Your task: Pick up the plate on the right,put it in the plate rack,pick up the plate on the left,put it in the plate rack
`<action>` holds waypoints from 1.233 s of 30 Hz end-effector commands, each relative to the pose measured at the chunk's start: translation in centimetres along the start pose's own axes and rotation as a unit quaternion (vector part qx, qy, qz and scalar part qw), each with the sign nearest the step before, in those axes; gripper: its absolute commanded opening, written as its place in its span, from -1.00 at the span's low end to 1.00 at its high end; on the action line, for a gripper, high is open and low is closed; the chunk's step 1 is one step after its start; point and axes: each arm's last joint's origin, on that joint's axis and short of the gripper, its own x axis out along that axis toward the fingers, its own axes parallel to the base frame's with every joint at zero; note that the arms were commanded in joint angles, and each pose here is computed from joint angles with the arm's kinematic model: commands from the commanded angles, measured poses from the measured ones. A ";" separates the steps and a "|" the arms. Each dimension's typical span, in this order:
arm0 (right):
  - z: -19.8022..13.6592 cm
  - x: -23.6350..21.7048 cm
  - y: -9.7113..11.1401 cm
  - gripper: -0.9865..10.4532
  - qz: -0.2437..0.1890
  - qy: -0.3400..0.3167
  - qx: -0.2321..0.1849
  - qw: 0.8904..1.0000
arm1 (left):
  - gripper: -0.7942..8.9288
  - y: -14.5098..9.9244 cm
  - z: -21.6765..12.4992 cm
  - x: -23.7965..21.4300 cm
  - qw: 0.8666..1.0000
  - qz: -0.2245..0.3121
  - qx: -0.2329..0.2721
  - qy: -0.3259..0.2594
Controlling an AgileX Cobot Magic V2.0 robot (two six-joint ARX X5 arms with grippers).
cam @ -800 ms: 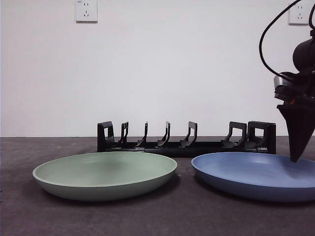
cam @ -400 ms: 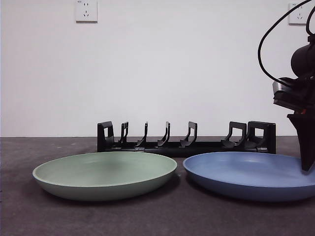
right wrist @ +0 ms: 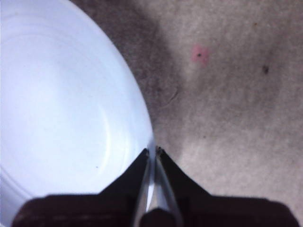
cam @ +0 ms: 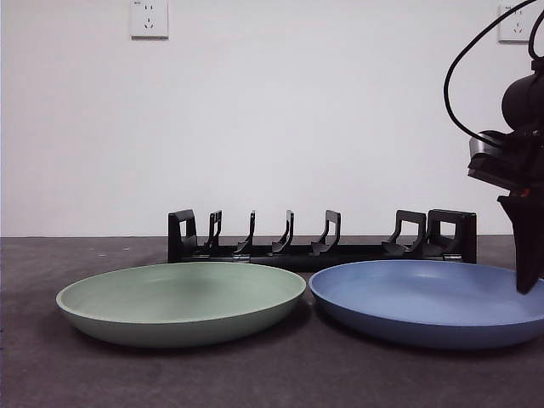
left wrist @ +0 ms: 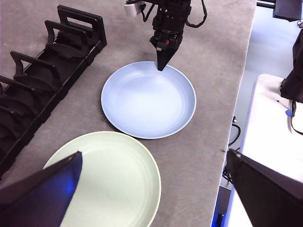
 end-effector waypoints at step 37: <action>-2.1 -17.9 9.6 -0.86 0.059 -0.138 -0.096 0.984 | 0.46 -5.6 2.5 2.3 0.899 0.102 0.425 0.036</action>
